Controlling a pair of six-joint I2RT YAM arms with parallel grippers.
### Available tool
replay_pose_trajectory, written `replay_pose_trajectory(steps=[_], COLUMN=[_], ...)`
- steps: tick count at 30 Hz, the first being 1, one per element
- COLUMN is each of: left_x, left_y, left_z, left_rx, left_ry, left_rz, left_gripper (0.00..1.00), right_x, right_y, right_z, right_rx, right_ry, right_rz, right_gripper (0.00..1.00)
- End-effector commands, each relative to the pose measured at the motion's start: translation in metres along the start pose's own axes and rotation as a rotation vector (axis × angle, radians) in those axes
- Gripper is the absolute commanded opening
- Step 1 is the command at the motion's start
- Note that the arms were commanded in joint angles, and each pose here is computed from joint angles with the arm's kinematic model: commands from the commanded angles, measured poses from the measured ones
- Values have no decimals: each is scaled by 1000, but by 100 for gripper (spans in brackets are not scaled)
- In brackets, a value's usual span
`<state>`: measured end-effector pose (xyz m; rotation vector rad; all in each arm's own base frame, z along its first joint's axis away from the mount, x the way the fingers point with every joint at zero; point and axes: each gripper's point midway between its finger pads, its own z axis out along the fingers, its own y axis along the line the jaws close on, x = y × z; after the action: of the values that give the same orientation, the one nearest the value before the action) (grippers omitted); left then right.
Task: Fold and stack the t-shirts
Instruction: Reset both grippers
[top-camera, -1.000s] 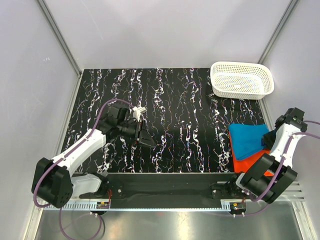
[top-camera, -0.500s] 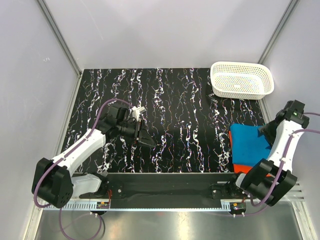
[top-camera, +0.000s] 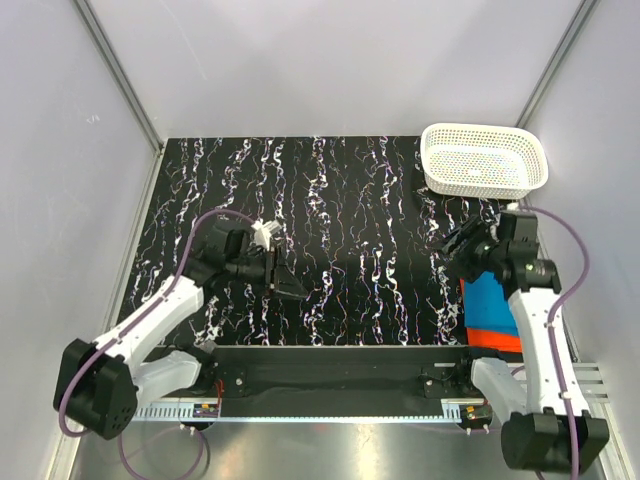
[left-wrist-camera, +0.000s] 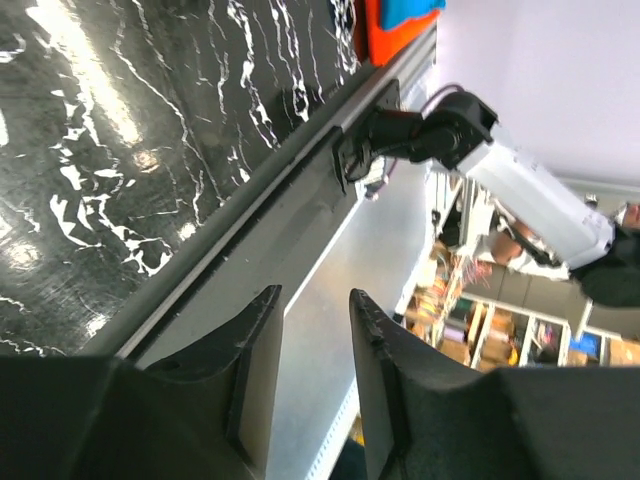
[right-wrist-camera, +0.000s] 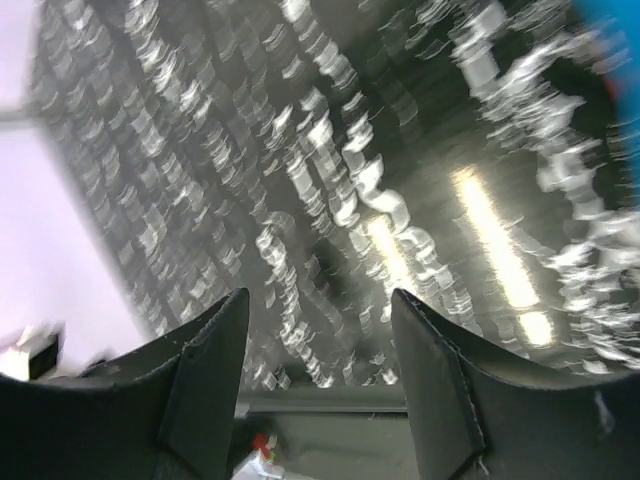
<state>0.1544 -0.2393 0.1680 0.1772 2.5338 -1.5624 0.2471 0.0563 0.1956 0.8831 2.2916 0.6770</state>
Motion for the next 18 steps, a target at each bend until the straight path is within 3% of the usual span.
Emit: replay_pose_trajectory(steps=[1,6,7,11,14,17,18], left_x=[-8,-9,1,5,16,26,25], left_y=[2,9,25,24,43,58,50], left_z=[-4,-6,-2,-12,-10,-9,-16], left_rx=[-6,49,45,178,227,300,345], left_ry=[-121,-283,-288,-438,-481,-517,-551], left_rz=[10,-83,-135,-200,-289,-343,-279], left_gripper=[39,46,48,57,78,89,89], right_x=[39,99,110,132,146,157,161], right_y=[39,46,37,22,13,5,1], right_z=[4,4,9,0,-5,-8,-7], right_rx=[-265,-421,-423,-463,-488,-517,-518], right_ry=[127,304,330,372,401,429,438], right_rz=[-10,-46,-36,-5,41,67,70], right_gripper=[67,73,99,100,100,100,100])
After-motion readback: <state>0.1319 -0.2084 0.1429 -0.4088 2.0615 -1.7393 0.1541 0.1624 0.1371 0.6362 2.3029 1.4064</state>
